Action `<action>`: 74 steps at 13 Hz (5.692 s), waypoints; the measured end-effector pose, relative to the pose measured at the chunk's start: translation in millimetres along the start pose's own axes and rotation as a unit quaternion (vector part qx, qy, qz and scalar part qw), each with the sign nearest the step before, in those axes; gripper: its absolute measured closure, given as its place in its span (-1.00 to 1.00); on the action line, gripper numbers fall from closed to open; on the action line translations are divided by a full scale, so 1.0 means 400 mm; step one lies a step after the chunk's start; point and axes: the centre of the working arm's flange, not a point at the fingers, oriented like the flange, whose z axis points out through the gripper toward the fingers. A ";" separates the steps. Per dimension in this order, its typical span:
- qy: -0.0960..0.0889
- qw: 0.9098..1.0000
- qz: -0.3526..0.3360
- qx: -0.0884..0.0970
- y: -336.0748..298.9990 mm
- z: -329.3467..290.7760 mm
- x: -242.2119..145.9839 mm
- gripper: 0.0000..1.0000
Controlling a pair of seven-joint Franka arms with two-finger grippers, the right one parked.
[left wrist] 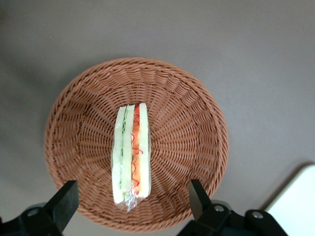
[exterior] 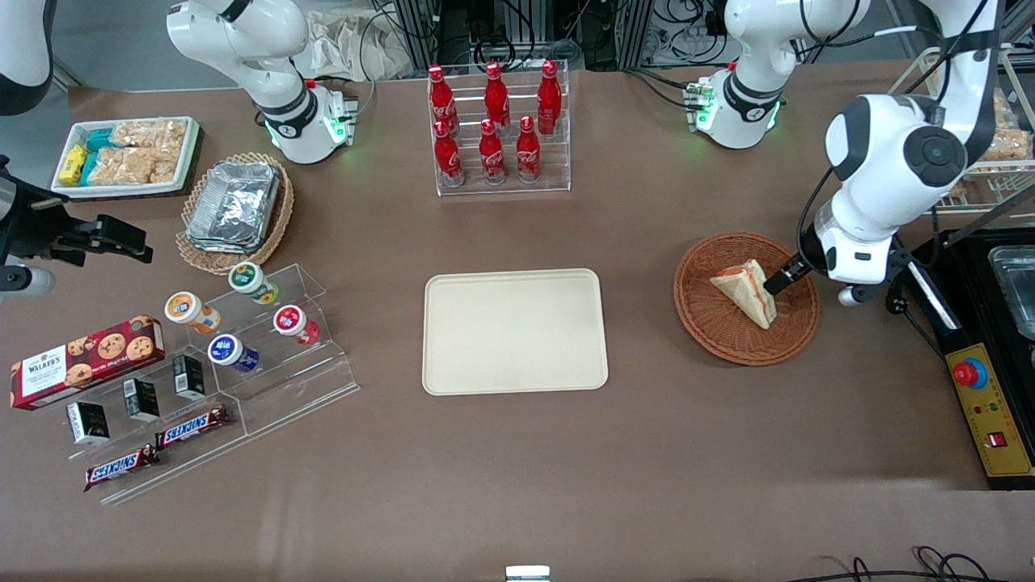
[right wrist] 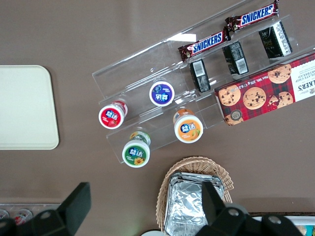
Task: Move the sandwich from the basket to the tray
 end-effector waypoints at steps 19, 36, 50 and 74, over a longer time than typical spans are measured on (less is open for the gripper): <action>-0.011 1.000 -0.016 -0.002 -0.033 0.276 -0.069 0.24; -0.006 0.977 0.214 -0.003 0.280 -0.439 -0.131 0.59; -0.026 0.944 0.329 0.032 0.619 0.178 -0.467 0.59; -0.001 0.960 0.270 0.069 0.716 0.066 -0.405 -1.00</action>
